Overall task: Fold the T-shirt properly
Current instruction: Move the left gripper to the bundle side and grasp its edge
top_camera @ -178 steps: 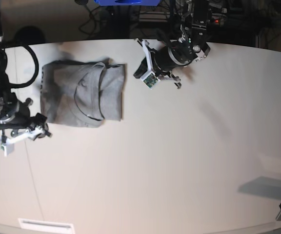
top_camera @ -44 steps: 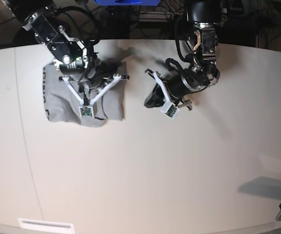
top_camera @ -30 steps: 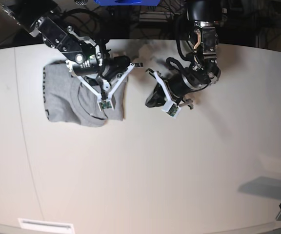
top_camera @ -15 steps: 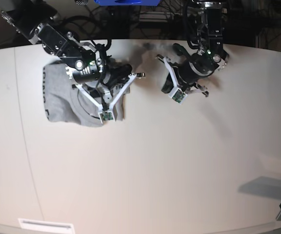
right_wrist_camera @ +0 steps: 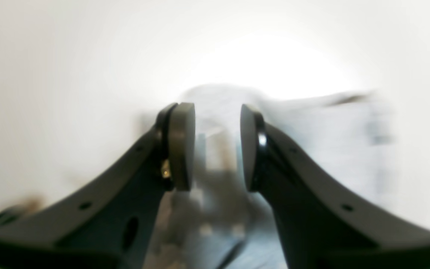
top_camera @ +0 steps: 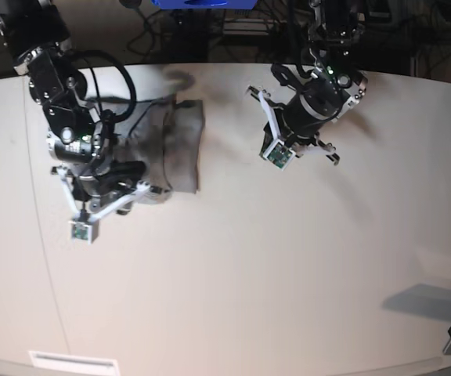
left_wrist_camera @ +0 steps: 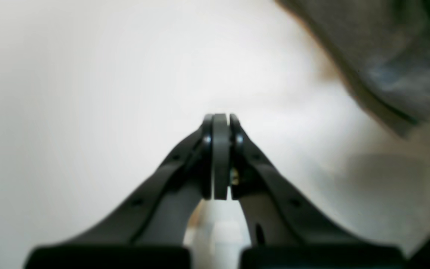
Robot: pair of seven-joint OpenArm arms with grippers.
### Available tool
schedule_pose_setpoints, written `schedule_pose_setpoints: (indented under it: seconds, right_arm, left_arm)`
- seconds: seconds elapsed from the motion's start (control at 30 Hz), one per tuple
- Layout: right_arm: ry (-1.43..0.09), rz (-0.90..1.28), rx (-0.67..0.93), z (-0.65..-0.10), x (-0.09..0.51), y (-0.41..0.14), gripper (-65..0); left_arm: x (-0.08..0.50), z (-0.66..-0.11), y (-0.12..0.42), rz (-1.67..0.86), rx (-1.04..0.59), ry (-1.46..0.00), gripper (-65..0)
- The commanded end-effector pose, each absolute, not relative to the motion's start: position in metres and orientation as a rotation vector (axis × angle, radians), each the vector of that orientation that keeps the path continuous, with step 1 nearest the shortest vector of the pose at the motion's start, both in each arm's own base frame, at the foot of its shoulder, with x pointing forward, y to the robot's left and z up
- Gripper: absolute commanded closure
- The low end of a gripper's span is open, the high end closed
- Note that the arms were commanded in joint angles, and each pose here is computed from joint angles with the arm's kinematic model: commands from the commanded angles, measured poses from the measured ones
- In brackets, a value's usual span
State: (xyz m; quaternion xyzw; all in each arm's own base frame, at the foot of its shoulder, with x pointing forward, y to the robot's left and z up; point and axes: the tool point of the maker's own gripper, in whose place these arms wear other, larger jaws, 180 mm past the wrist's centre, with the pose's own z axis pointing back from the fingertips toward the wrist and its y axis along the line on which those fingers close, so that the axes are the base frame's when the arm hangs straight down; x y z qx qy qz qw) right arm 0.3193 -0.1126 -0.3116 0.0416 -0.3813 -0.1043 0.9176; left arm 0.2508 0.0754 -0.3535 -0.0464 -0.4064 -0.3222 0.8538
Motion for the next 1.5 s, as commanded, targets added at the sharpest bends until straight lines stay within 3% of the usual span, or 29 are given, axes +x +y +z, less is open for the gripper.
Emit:
schedule_pose_setpoints:
  seconds: [0.0, 0.2, 0.3, 0.37, 0.53, 0.6, 0.83, 1.17, 1.47]
  right_arm:
    - [-0.875, -0.267, 0.037, -0.294, 0.33, -0.14, -19.7]
    - [-1.032, -0.567, -0.209, -0.285, 0.3, -0.266, -19.7]
    - [-1.071, -0.49, -0.259, -0.288, 0.284, -0.283, -19.9]
    - [-1.057, -0.452, -0.257, -0.294, 0.277, -0.287, -20.2]
    - [-0.931, -0.347, -0.224, -0.313, 0.264, -0.287, -19.7]
    - [-0.883, -0.249, -0.196, -0.319, 0.264, -0.278, -19.7]
    - [-0.881, -0.223, -0.219, -0.315, 0.257, -0.294, -19.7]
    - [-0.837, -0.207, -0.219, -0.326, 0.244, -0.291, -19.7]
    - [-0.816, -0.202, -0.22, -0.331, 0.238, -0.29, -19.7]
  left_arm:
    - [0.26, -0.338, 0.063, -0.682, -0.122, -0.915, 0.0]
    - [0.287, -0.303, 0.003, -0.758, -0.179, -1.028, 0.0]
    - [0.296, -0.287, -0.021, -0.745, -0.205, -1.084, -0.7]
    - [0.289, -0.284, -0.039, -0.762, -0.248, -1.09, -5.5]
    - [0.272, -0.289, -0.058, -0.729, -0.32, -1.062, -24.9]
    - [0.264, -0.296, -0.059, -0.715, -0.334, -1.036, -27.7]
    - [0.251, -0.312, -0.056, -0.657, -0.37, -0.92, -28.0]
    - [0.272, -0.294, 0.001, -0.227, -0.756, -0.945, -27.9]
    - [0.27, -0.332, 0.008, -0.068, -0.755, -0.813, -28.0]
